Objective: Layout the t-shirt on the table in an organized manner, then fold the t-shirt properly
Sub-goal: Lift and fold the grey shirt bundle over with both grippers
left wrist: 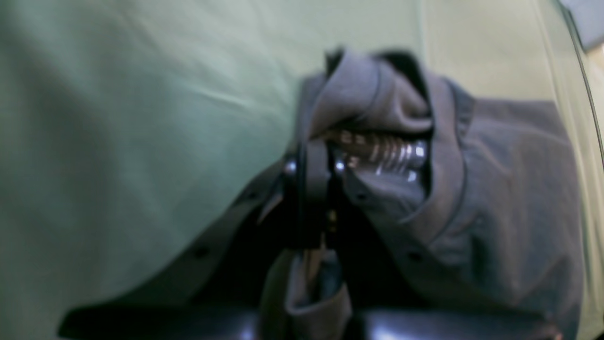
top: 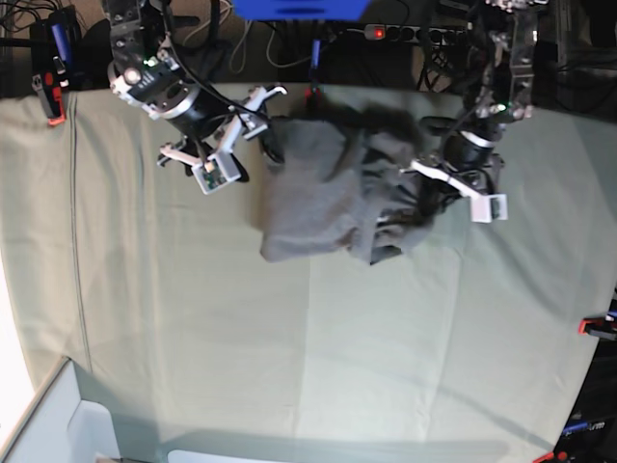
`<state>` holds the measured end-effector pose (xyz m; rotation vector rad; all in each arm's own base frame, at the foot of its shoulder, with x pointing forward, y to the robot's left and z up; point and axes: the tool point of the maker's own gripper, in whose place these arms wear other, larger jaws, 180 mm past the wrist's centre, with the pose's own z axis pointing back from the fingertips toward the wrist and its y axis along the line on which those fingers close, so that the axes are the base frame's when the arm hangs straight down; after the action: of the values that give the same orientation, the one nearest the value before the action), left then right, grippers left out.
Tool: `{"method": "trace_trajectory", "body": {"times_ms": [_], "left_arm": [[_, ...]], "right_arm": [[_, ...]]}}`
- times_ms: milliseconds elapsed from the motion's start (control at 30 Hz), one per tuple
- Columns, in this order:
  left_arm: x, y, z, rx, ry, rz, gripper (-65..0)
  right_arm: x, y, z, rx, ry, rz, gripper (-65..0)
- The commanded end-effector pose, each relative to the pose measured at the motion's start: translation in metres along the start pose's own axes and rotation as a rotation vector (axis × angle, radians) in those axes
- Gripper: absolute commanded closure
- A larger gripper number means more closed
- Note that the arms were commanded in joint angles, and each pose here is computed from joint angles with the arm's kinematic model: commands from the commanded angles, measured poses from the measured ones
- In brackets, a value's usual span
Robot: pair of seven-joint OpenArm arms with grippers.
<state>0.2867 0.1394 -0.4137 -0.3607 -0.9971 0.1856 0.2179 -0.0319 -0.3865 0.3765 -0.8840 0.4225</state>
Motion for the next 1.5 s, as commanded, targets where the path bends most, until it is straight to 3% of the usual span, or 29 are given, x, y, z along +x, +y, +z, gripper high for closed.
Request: {"method": "trace_trajectory", "body": {"times_ms": [0, 433, 500, 633, 667, 967, 1267, 1367, 1467], "left_arm": [[0.015, -0.005, -0.002, -0.018, -0.048, -0.007, 0.0], [-0.016, 0.02, -0.018, 0.042, 0.041, 0.027, -0.1], [-0.016, 0.023, -0.02, 0.047, 0.045, 0.03, -0.1], [-0.02, 0.025, -0.021, 0.053, 0.055, 0.033, -0.1], [-0.019, 0.025, -0.021, 0.052, 0.053, 0.033, -0.1], [-0.02, 0.025, -0.021, 0.053, 0.055, 0.033, -0.1], [-0.02, 0.025, -0.021, 0.053, 0.055, 0.033, -0.1], [-0.02, 0.025, -0.022, 0.052, 0.055, 0.035, -0.1], [-0.022, 0.019, -0.023, 0.045, 0.052, 0.048, -0.1]], "right_arm": [[0.018, 0.0, 0.0, 0.006, -0.059, 0.01, -32.6], [0.049, -0.007, -0.01, 0.005, -0.126, 0.037, -30.6], [0.059, -0.003, -0.015, 0.015, -0.15, 0.033, -24.8], [0.072, -0.005, -0.027, 0.017, -0.175, 0.017, -1.5], [0.074, -0.003, -0.031, 0.02, -0.177, 0.007, 0.0], [0.026, -0.001, -0.057, 0.046, -0.054, -0.07, 0.0], [-0.017, -0.015, -0.068, 0.036, -0.018, -0.119, 0.0], [-0.007, -0.014, -0.059, 0.033, -0.045, -0.101, 0.0], [0.023, -0.022, -0.037, -0.013, -0.137, -0.081, 0.0]]}}
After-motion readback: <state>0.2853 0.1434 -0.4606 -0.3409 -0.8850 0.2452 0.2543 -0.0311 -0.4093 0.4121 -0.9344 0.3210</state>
